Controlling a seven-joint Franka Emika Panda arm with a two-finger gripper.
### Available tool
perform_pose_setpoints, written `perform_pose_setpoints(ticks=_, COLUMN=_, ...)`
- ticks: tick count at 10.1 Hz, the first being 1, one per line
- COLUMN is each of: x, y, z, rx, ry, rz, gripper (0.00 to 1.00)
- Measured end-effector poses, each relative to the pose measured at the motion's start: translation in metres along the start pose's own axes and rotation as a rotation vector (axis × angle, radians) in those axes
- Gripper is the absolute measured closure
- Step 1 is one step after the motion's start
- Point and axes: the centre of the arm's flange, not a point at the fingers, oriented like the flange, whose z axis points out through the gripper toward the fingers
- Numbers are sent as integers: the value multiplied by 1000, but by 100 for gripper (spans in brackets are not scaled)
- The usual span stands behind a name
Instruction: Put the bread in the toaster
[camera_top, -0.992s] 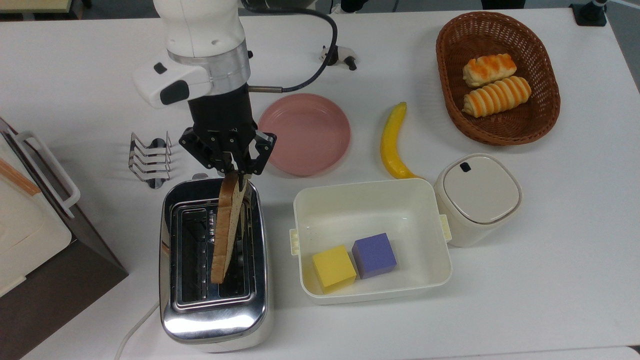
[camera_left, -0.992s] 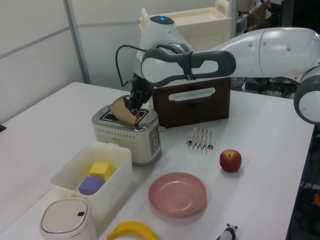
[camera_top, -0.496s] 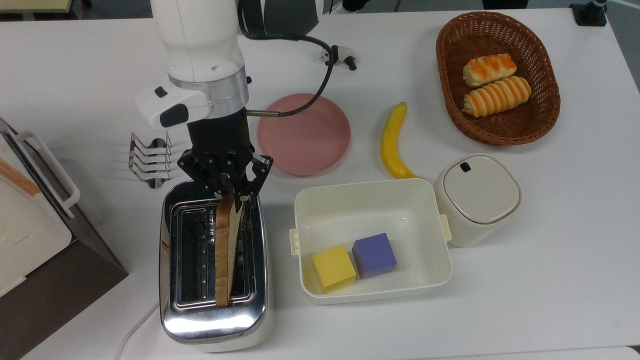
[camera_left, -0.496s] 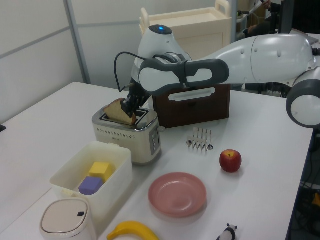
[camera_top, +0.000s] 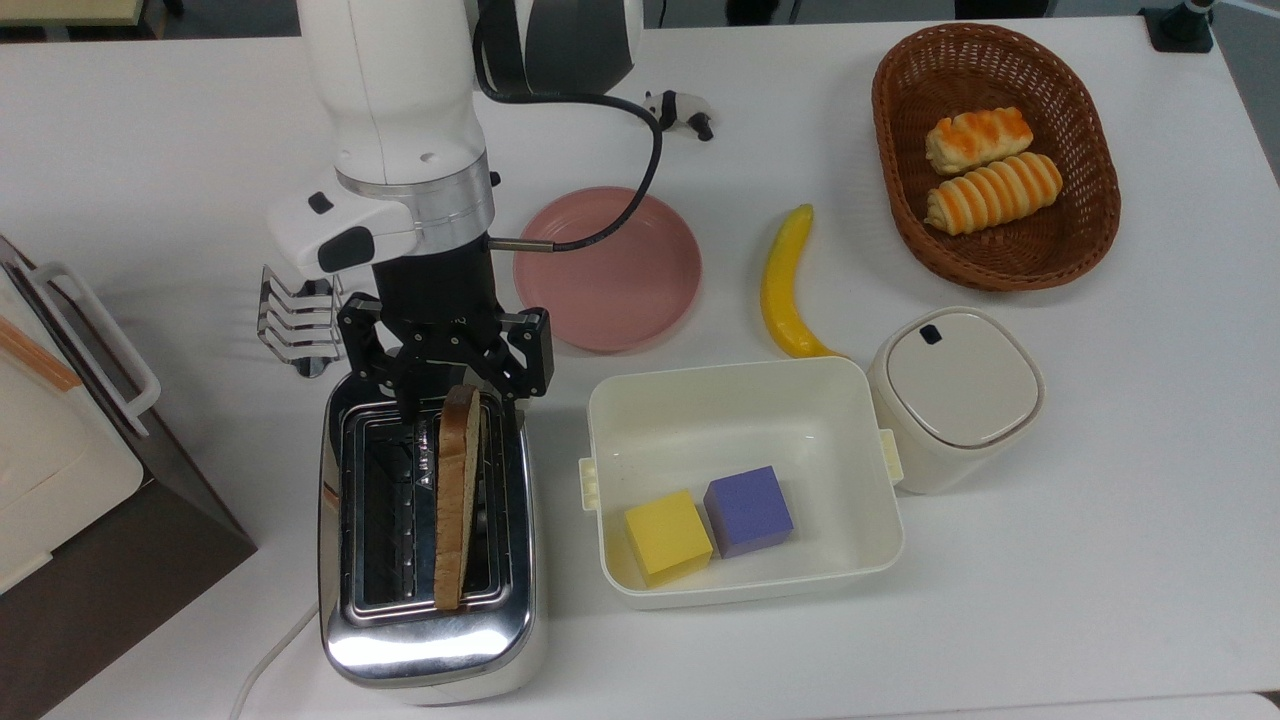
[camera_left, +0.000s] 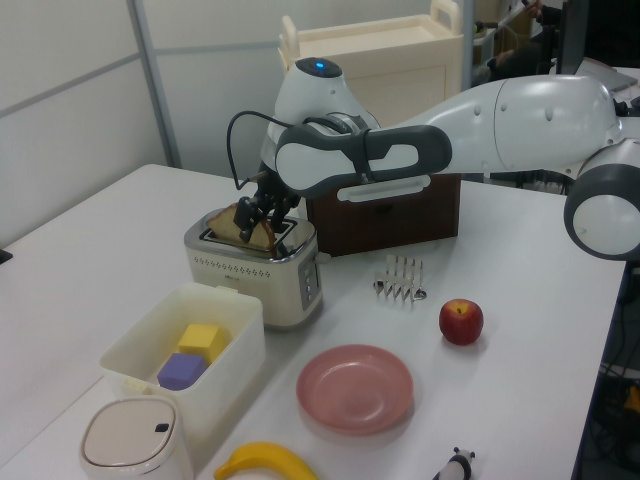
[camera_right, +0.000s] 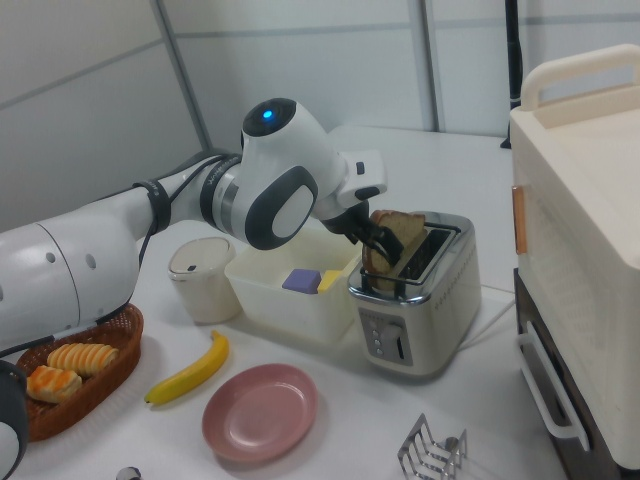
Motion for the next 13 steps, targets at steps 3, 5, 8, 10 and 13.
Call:
perform_pose_setpoints(ticks=3, x=10, y=-11, z=-13, rx=-134, ry=92, rz=-140, gripper=0)
perform_pose_setpoints(ticks=5, x=6, y=-23, z=-8, rx=-230, ry=102, rz=-254, gripper=0)
perform_pose_setpoints(ticks=8, x=0, y=-37, z=5, rx=-234, ry=127, rz=-309, gripper=4)
perform_pose_setpoints(ticks=10, x=-6, y=-46, z=13, rx=-223, ry=127, rz=-323, gripper=41)
perform_pose_setpoints(ticks=13, x=-6, y=-49, z=8, rx=-228, ry=105, rz=-303, gripper=85)
